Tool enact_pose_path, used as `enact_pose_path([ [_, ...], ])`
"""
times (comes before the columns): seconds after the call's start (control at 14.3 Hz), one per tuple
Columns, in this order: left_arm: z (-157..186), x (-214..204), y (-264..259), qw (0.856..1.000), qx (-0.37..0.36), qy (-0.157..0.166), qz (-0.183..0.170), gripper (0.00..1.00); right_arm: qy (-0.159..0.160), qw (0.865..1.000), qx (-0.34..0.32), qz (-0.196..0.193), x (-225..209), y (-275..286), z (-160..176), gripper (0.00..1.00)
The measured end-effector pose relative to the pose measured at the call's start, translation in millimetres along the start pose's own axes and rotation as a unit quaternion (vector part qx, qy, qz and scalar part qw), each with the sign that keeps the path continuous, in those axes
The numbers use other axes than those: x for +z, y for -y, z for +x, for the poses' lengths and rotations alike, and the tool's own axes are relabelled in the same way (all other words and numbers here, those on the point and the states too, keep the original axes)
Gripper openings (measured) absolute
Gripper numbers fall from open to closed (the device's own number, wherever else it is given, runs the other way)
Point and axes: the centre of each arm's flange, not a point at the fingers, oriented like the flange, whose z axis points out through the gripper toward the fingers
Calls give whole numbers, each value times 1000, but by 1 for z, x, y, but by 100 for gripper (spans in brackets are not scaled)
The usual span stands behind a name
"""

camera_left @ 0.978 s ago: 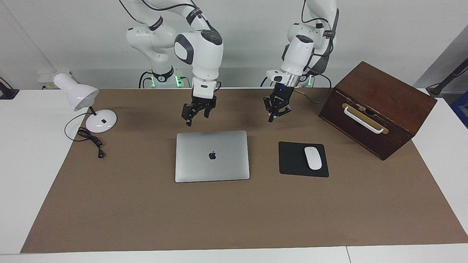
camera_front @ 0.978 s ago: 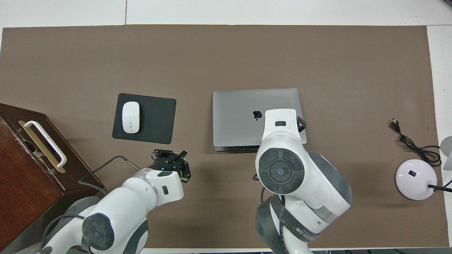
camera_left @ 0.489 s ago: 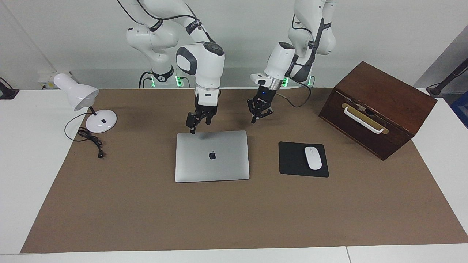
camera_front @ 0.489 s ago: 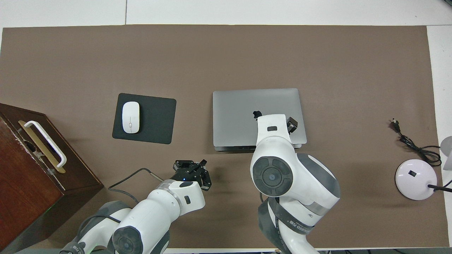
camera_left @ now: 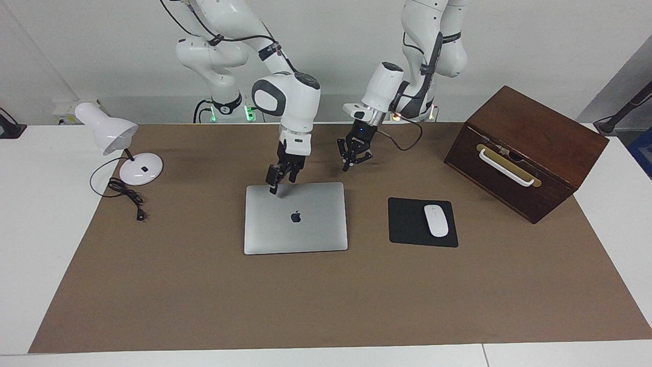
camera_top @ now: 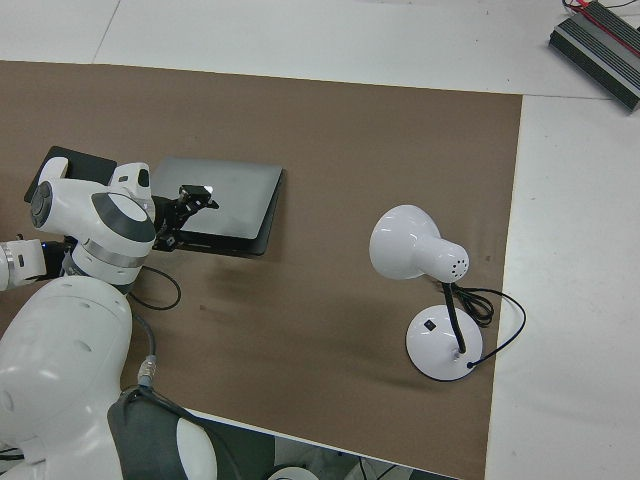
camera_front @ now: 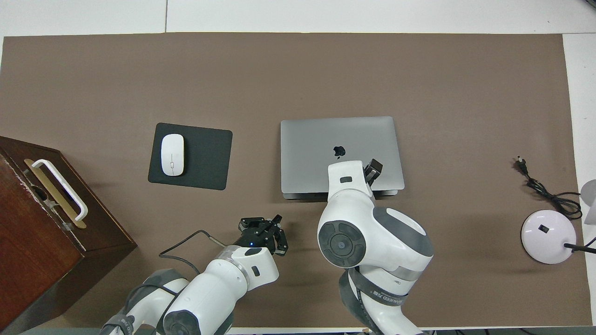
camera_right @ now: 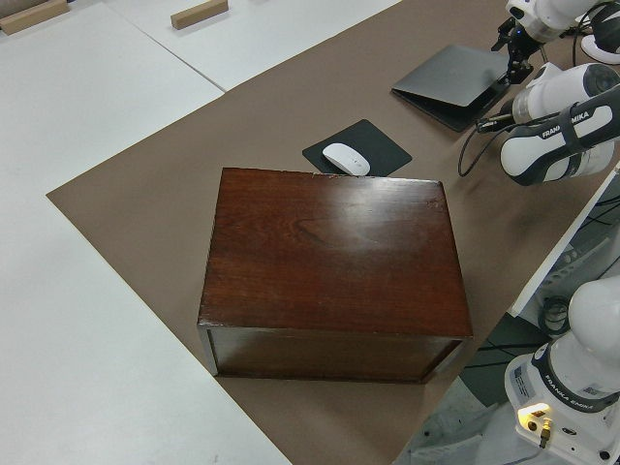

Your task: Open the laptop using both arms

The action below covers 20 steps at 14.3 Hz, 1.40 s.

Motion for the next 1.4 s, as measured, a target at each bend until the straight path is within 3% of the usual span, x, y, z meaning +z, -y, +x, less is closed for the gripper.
enact_pose_path([
  [0.35, -22, 25, -7, 1000, -6, -3, 1, 1, 1, 1000, -5, 1, 4, 3, -1, 100],
  [1.4, 14, 46, -5, 999, -21, -28, 6, 1, 1, 1000, -12, -4, 13, 6, -1, 100],
])
